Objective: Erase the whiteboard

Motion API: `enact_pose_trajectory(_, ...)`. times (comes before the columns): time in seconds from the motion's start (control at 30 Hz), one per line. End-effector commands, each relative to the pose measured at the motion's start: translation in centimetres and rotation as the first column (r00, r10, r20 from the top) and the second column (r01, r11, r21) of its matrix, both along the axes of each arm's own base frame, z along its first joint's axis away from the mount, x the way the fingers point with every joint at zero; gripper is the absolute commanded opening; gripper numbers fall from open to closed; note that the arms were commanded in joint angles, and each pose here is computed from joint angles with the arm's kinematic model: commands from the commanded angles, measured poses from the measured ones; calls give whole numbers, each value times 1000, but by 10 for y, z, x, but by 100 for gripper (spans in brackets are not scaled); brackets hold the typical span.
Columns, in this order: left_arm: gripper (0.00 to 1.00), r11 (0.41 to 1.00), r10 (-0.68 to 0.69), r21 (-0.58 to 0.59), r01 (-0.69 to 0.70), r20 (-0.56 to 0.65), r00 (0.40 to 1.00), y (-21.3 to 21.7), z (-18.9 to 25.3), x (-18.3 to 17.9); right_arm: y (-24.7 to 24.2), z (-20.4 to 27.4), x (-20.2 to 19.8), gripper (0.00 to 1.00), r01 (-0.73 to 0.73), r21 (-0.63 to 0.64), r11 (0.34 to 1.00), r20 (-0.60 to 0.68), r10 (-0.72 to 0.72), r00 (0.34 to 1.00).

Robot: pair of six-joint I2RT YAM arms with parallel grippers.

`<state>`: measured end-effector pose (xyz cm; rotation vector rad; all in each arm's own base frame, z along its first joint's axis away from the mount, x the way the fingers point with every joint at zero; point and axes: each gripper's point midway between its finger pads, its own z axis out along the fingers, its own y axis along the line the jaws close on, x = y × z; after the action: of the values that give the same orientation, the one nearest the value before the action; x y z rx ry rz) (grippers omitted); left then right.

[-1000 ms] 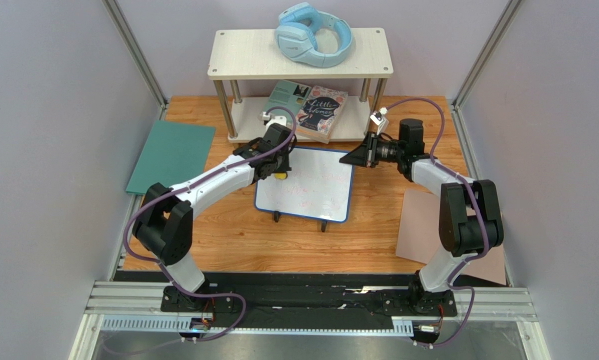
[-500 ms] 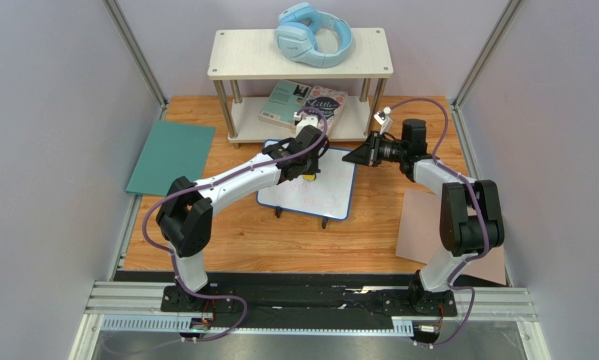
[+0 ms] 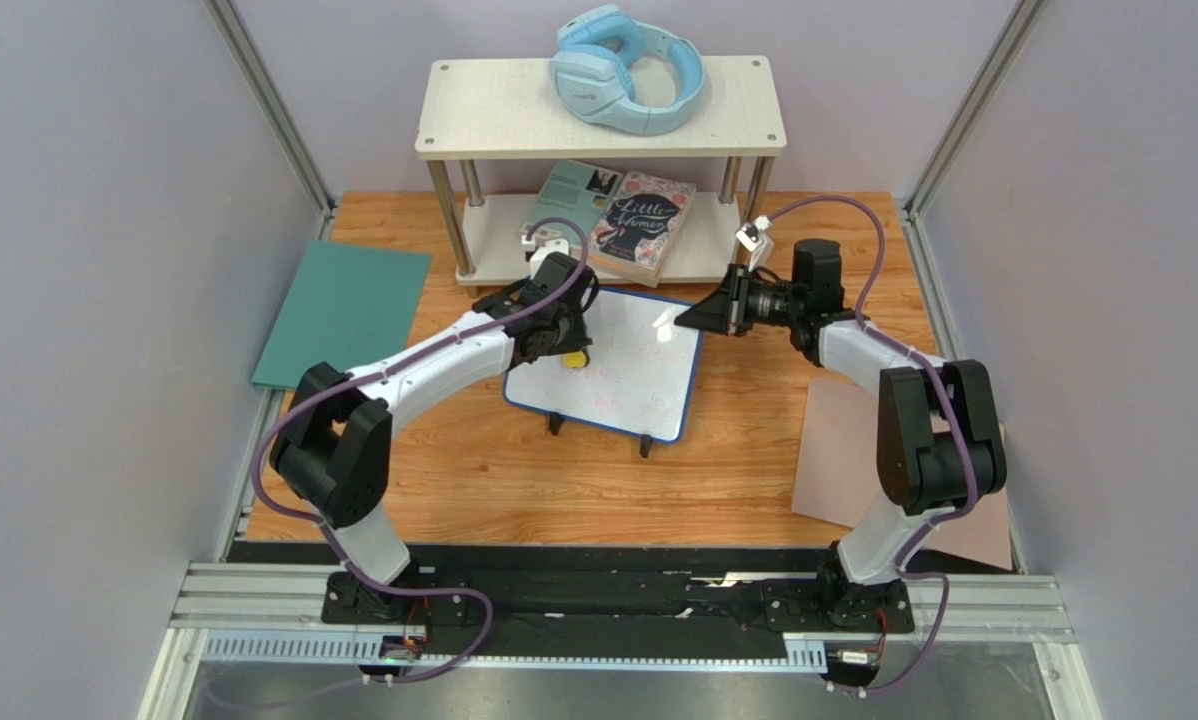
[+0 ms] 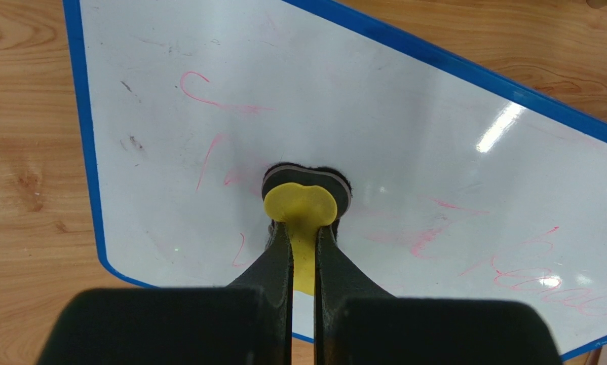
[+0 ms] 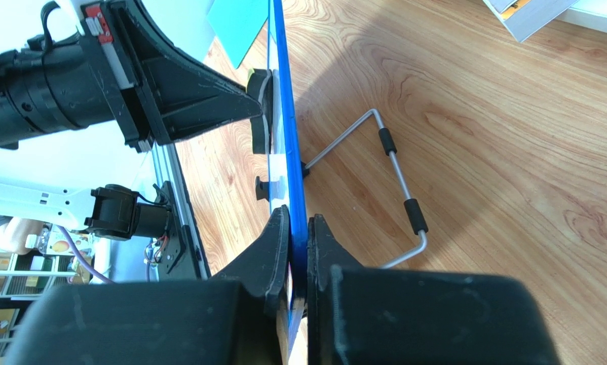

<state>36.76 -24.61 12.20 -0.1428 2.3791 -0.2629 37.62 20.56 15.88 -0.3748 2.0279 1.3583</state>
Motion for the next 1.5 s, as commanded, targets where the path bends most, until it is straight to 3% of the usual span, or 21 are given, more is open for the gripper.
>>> enact_pose_trajectory(0.0, 0, 997, 65, 44, -65, -8, 998, 28, -12, 18, -15, -40, 8, 0, 70, -156, 985, 60, -62, 996)
enact_pose_trajectory(0.3, 0, 986, 158, 47, -158, -5, 987, 70, -9, 44, -17, -47, 5, 0, 63, -177, 982, 60, -53, 997)
enact_pose_trajectory(0.5, 0, 997, 79, 16, -79, -18, 997, 56, -8, 47, -17, -46, 8, 0, 63, -177, 982, 65, -53, 996)
enact_pose_trajectory(0.83, 0, 992, -124, -28, 123, -10, 992, -55, -10, 13, -15, -45, 7, 0, 57, -170, 984, 62, -47, 997)
enact_pose_trajectory(1.23, 0, 945, -304, -114, 306, 35, 952, -180, 8, -31, -12, -44, 6, 0, 51, -169, 984, 60, -41, 997)
enact_pose_trajectory(1.33, 0, 957, -278, -83, 276, -7, 961, -180, -10, -34, -12, -44, 6, 0, 52, -170, 984, 63, -42, 997)
enact_pose_trajectory(1.47, 0, 983, -182, 2, 182, 0, 983, -146, -17, -25, -12, -43, 5, 0, 53, -171, 984, 64, -43, 997)
